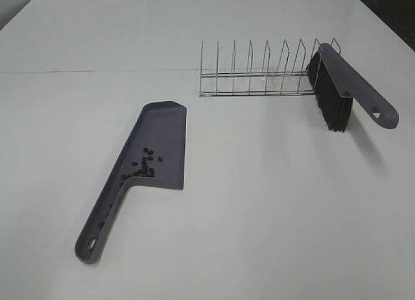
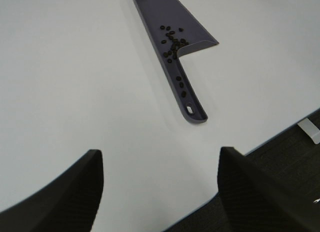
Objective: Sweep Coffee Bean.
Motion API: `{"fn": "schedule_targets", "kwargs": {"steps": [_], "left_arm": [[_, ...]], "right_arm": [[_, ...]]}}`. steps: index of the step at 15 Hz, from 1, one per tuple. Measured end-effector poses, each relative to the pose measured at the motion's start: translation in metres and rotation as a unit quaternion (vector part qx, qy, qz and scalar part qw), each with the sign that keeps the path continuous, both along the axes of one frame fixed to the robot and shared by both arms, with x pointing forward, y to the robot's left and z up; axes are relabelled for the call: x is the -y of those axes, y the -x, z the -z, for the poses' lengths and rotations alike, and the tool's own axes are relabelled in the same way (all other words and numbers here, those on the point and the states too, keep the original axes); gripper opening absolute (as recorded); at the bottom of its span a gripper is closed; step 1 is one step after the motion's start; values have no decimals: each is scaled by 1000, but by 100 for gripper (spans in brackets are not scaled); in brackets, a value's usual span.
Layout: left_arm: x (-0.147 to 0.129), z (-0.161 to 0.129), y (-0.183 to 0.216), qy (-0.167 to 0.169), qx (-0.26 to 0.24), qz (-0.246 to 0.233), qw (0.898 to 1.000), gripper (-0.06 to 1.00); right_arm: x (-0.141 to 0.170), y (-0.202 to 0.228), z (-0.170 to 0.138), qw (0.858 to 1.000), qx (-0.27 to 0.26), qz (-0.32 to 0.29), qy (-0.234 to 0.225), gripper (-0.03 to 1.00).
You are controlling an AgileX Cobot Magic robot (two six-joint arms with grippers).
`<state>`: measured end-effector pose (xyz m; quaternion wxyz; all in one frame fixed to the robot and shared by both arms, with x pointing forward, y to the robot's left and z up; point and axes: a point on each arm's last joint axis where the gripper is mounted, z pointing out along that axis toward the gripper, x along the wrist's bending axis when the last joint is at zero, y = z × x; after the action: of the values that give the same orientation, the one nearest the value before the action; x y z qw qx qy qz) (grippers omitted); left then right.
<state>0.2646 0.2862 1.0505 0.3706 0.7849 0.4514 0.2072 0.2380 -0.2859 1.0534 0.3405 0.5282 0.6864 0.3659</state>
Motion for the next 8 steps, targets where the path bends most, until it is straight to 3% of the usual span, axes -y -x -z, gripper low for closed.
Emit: {"fn": "schedule_targets", "kwargs": {"steps": [8], "left_arm": [[1, 0, 1, -4, 2, 13, 1000, 61]], "right_arm": [[4, 3, 0, 999, 12, 31, -15, 67]]}}
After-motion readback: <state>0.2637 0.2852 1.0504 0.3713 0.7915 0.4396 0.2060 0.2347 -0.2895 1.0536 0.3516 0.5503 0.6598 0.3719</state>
